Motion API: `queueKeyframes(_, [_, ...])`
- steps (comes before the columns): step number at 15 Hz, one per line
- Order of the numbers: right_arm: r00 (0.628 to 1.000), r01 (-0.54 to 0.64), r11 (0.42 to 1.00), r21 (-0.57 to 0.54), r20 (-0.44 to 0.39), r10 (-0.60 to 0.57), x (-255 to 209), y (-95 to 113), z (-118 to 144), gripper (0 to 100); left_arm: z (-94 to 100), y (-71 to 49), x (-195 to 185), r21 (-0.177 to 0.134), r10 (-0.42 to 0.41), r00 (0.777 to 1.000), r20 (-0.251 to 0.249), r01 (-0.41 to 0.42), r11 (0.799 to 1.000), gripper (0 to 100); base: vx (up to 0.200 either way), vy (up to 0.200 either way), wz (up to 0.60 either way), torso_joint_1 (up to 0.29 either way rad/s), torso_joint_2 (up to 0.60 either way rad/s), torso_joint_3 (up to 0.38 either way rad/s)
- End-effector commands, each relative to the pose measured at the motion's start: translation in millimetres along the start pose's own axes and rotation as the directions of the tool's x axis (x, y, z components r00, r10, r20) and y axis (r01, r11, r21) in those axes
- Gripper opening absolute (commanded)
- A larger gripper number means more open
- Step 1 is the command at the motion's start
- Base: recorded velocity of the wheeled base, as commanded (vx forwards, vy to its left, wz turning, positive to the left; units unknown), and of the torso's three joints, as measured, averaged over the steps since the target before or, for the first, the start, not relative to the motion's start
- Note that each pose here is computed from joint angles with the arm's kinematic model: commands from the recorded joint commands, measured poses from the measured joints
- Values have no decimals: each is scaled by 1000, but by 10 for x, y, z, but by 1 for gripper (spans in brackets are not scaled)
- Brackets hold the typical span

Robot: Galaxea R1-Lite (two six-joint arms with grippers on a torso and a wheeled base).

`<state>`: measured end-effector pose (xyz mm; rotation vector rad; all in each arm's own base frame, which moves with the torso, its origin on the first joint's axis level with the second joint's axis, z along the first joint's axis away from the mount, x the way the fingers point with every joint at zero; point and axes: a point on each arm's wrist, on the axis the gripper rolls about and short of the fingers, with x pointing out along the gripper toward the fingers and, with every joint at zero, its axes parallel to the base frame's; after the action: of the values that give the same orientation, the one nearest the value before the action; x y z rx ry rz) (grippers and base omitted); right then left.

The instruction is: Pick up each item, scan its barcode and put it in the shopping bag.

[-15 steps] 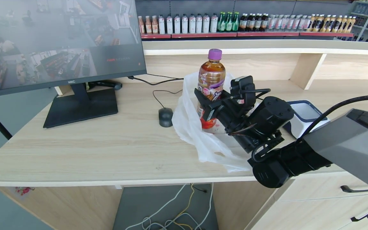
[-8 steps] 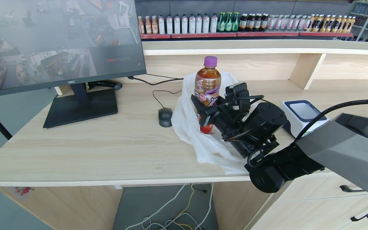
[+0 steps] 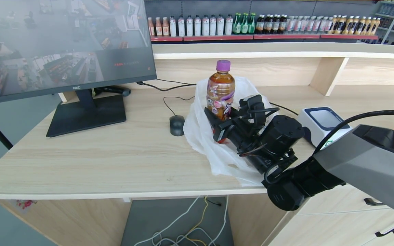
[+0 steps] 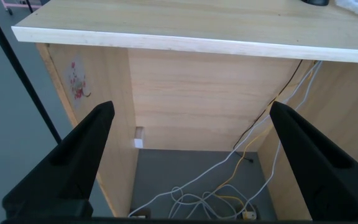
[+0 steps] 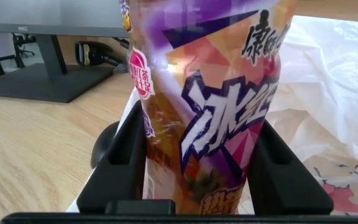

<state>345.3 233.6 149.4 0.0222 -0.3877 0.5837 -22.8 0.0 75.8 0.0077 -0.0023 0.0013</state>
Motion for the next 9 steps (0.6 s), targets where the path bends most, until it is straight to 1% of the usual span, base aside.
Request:
queueKeyframes(1, [1000,1,1000,0,-8,-1,-3,1,-29,0,0,0,0,0,0,1000,1,0,1000,100,0,0,0,0,0,0])
queueKeyframes(7, [1000,1,1000,0,-10,-1,-16,1,-32,0,0,0,0,0,2,1000,1,-2,1000,100,0,0,0,0,0,0])
queueKeyframes(9, [1000,3,1000,14,-1,-3,-32,-5,35,0,0,0,0,0,0,1000,1,0,1000,100,0,0,0,0,0,0])
